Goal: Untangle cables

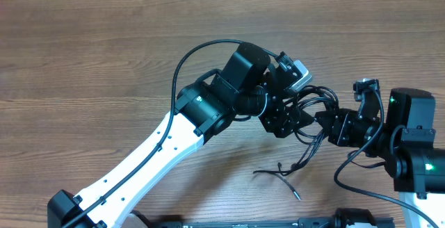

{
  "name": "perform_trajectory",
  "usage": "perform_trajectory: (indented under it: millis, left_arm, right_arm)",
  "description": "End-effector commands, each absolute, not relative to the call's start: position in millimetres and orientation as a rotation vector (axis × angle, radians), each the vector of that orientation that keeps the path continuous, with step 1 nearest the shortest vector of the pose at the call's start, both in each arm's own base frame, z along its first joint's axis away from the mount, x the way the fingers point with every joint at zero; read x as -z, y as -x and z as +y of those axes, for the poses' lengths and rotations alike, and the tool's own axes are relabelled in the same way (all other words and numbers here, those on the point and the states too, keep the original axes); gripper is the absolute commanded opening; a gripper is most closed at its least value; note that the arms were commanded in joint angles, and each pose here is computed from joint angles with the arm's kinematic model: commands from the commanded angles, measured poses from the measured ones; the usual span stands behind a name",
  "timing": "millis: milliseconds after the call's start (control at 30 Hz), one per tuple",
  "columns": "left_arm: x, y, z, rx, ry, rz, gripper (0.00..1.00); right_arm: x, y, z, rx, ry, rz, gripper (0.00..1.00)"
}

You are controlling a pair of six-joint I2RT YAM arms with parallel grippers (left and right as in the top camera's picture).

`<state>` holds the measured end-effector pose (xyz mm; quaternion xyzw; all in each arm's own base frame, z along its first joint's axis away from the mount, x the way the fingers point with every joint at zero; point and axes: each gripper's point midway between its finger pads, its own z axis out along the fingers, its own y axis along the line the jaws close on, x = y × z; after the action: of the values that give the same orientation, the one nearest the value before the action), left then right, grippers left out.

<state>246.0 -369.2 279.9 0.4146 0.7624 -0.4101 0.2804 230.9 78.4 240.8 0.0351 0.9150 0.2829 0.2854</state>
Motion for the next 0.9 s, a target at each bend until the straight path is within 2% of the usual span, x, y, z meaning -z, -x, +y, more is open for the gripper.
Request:
perform_trajectory:
  millis: [0, 133, 167, 200, 233, 267, 300, 333, 367, 400, 433, 467, 500, 533, 633, 833, 867]
  left_arm:
    - [-283.9, -253.2, -369.1, 1.06, -1.109, 2.022, 0.76]
    - [-284.6, -253.5, -369.5, 1.06, -1.109, 2.018, 0.56]
    - [-284.7, -253.3, -369.6, 1.062, -1.11, 2.018, 0.45]
    - [-284.7, -252.9, -369.9, 1.063, -1.111, 2.017, 0.39]
    - [-284.8, -252.0, -370.4, 1.066, -1.114, 2.016, 0.29]
    - [-284.9, -251.3, -370.9, 1.067, -1.116, 2.015, 0.25]
    - [-284.7, -250.5, -371.3, 1.068, -1.119, 2.015, 0.09]
    - [-284.7, -250.3, -371.4, 1.068, -1.119, 2.015, 0.04]
    - [-284.7, -250.3, -371.4, 1.068, -1.119, 2.015, 0.04]
    - [-284.6, -250.7, -371.2, 1.066, -1.118, 2.016, 0.04]
    - [-284.4, -251.9, -370.5, 1.062, -1.114, 2.018, 0.04]
    - [-284.3, -253.1, -369.8, 1.059, -1.11, 2.019, 0.04]
    - [-283.2, -256.6, -367.8, 1.041, -1.097, 2.028, 0.04]
    - [-281.4, -259.9, -365.8, 1.02, -1.079, 2.042, 0.04]
    - [-273.8, -274.6, -355.9, 0.944, -0.965, 2.126, 0.04]
    - [-272.5, -274.1, -355.0, 0.96, -0.928, 2.159, 0.04]
    - [-272.7, -273.9, -355.1, 0.969, -0.913, 2.168, 0.04]
  right_arm:
    - [-258.4, -230.7, 88.7, -0.841, -0.047, 2.392, 0.04]
    - [-261.2, -228.7, 93.6, -0.883, -0.03, 2.384, 0.04]
    - [-263.5, -227.9, 96.6, -0.909, -0.018, 2.376, 0.04]
    - [-264.0, -228.2, 96.9, -0.91, -0.016, 2.373, 0.04]
    - [-264.4, -228.8, 96.8, -0.909, -0.013, 2.37, 0.04]
    - [-264.6, -229.1, 96.8, -0.909, -0.013, 2.369, 0.04]
    - [-264.9, -229.6, 96.7, -0.907, -0.012, 2.366, 0.04]
    - [-264.8, -229.9, 96.3, -0.904, -0.013, 2.366, 0.04]
    - [-264.4, -230.2, 95.6, -0.897, -0.016, 2.367, 0.06]
    - [-261.2, -231.5, 91.2, -0.86, -0.034, 2.379, 0.32]
    - [-259.6, -232.0, 89.0, -0.842, -0.042, 2.384, 0.49]
    - [-256.0, -232.2, 84.7, -0.807, -0.061, 2.399, 0.74]
    - [-252.4, -232.0, 80.4, -0.773, -0.08, 2.415, 0.91]
    - [-247.9, -231.1, 75.4, -0.734, -0.102, 2.435, 1.0]
    - [-243.2, -229.6, 70.3, -0.694, -0.125, 2.457, 1.0]
    - [-243.9, -230.7, 70.1, -0.691, -0.122, 2.452, 1.0]
    - [-243.8, -231.8, 68.5, -0.678, -0.125, 2.45, 0.9]
